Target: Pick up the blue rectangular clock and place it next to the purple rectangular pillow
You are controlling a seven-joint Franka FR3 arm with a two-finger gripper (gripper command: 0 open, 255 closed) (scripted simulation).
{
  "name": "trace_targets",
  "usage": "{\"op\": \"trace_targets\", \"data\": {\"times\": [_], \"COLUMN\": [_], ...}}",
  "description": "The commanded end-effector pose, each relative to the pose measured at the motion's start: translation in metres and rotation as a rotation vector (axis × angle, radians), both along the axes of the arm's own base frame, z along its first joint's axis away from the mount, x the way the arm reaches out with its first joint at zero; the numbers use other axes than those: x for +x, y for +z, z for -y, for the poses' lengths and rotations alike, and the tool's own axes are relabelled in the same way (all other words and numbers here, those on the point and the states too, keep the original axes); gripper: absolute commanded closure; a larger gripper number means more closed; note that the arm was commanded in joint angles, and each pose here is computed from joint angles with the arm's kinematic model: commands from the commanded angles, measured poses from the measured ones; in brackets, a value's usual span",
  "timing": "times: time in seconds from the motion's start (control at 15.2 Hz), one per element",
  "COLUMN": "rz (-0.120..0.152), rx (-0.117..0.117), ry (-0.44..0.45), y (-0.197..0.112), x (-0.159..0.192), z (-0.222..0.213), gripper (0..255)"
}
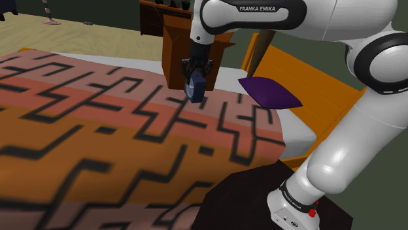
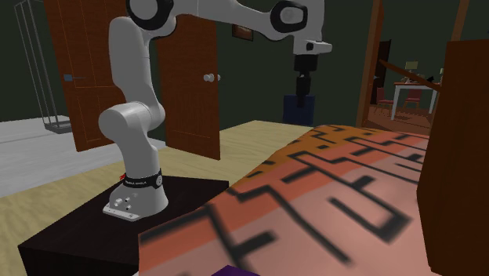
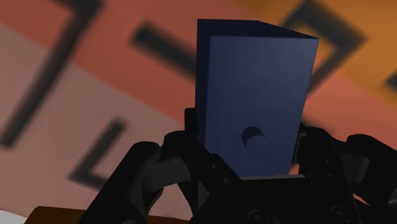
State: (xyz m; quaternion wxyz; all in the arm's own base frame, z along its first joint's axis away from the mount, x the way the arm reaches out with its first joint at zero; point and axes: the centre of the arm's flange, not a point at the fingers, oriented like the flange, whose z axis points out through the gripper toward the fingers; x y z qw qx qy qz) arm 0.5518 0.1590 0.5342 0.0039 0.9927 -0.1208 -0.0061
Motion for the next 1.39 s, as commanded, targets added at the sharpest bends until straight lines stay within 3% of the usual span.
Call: {"op": "trace_targets", "data": {"times": [0.0,1.32], "rz": [0.000,0.000], "rx": [0.000,0.000], "ry": [0.000,0.000], "y": [0.001,0.002], "x": [0.001,0.009], "z": [0.021,0.285], "gripper": [255,255]}}
